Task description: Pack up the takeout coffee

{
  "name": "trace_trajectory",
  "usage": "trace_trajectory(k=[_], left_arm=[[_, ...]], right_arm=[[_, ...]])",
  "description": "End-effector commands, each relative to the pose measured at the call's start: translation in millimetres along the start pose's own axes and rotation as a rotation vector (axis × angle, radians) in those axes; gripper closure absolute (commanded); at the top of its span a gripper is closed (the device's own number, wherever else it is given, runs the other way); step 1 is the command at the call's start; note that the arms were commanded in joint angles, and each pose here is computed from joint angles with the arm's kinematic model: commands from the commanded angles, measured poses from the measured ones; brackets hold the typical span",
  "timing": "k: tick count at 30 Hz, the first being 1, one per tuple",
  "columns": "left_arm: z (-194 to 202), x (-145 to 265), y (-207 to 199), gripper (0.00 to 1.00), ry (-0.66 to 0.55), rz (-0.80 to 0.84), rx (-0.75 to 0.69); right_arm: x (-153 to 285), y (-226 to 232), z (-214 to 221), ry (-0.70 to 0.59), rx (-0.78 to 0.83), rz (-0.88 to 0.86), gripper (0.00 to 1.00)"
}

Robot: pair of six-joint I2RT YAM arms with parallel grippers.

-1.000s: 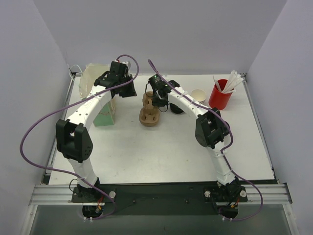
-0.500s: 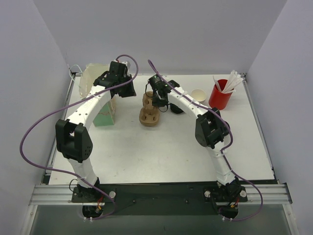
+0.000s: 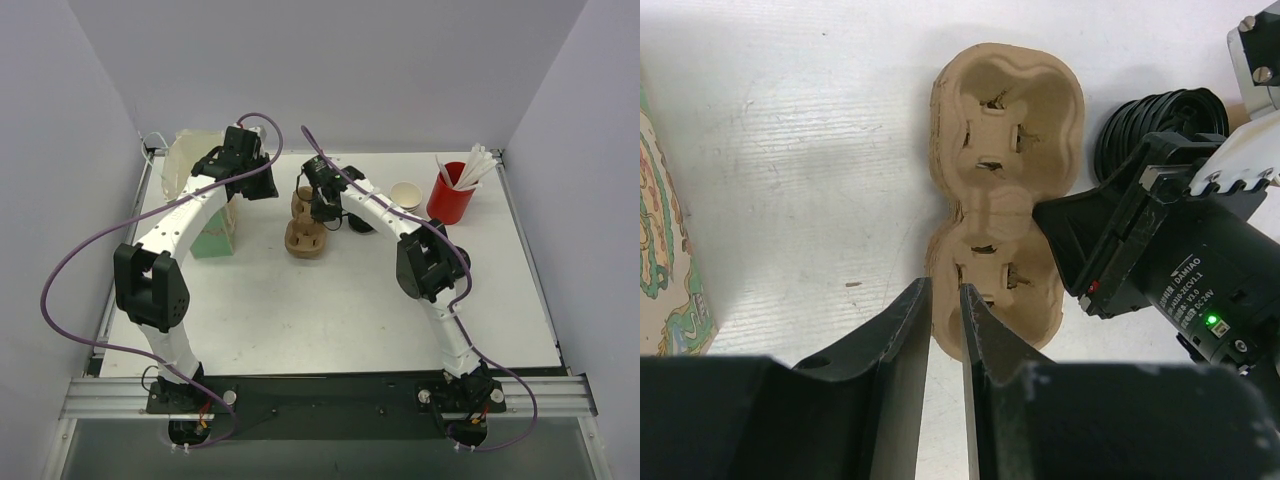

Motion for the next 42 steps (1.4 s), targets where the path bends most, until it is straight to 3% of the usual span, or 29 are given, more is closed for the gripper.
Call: trace_trajectory(k=[1,28,34,42], left_arm=[[-10.9,4.0,-5.2,0.72,-0.039,0.04,-0.003],[-8.5,-2.9,-1.8,0.72,-0.027,0.031,-0.004],[-7.3,-3.4,-0.8,0.71,-0.024,0.029,-0.004],[-7.1,-2.8,-0.8,0.72,-0.024,0.031,-0.007]], right_arm=[[10.9,0.7,-7.6,-0.019,0.007,0.012,0.91],[26.7,1.2,-15.8,-0.059,0.042,0.02,0.87],[28.8,-0.2,-16.2,-0.065,0.044,0.032,0.99],[37.1,-2.3,-19.7,-0.083,0.054,0.037,1.0]])
Point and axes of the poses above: each gripper's point midway between its finger pads, its own x axis back along the fingers, its own y axis along the line the jaws close on, z = x × y, the point moved 5 cm from there along x, back along the fingers, and after that the axes turned 14 degrees about x, right-handed, at the moved point
